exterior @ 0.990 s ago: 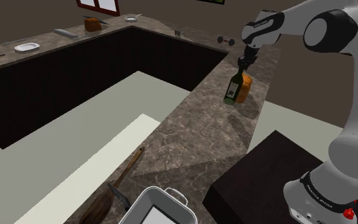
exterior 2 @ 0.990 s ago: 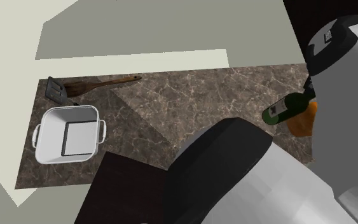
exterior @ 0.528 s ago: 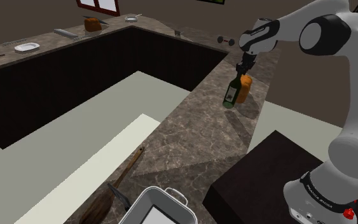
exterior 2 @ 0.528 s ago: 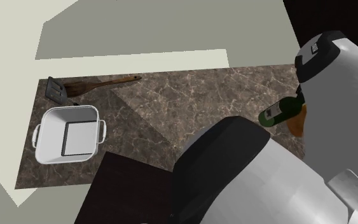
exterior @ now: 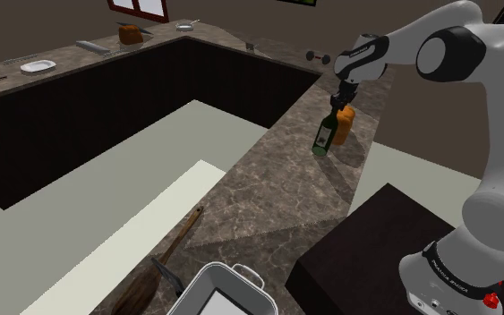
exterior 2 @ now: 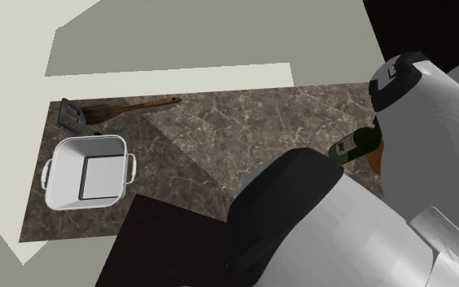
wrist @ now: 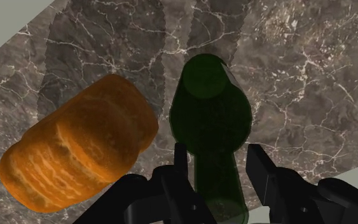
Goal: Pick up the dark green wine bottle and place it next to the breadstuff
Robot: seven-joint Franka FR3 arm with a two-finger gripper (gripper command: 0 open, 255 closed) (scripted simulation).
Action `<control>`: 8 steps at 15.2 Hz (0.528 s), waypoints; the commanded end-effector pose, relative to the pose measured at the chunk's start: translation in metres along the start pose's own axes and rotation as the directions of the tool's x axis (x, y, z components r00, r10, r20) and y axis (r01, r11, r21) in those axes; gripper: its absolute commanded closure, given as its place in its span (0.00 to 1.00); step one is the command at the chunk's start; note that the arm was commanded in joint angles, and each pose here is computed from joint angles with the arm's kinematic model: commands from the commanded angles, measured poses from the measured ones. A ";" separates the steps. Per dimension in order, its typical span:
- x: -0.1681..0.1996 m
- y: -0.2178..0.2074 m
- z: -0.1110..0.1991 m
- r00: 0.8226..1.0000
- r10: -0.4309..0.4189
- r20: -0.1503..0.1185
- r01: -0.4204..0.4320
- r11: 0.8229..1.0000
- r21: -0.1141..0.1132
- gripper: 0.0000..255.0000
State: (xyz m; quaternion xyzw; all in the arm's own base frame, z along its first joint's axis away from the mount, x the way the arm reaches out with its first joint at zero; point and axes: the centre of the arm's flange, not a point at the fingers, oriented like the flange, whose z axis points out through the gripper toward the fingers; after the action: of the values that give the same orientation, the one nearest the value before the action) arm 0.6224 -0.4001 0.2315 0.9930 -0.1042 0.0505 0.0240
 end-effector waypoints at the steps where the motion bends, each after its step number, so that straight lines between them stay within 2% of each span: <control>1: 0.000 0.000 0.000 1.000 0.000 -0.001 0.000 1.000 0.000 1.00; 4: 0.000 0.000 0.000 1.000 0.000 -0.001 0.000 1.000 0.000 1.00; 5: 0.000 0.000 0.000 1.000 0.000 -0.001 0.000 1.000 0.000 0.00; 8: 0.000 0.000 0.000 1.000 0.000 -0.001 0.000 1.000 0.000 0.00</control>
State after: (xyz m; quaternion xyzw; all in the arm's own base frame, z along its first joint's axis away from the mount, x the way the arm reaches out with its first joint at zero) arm 0.6226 -0.4001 0.2315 0.9930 -0.1042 0.0510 0.0242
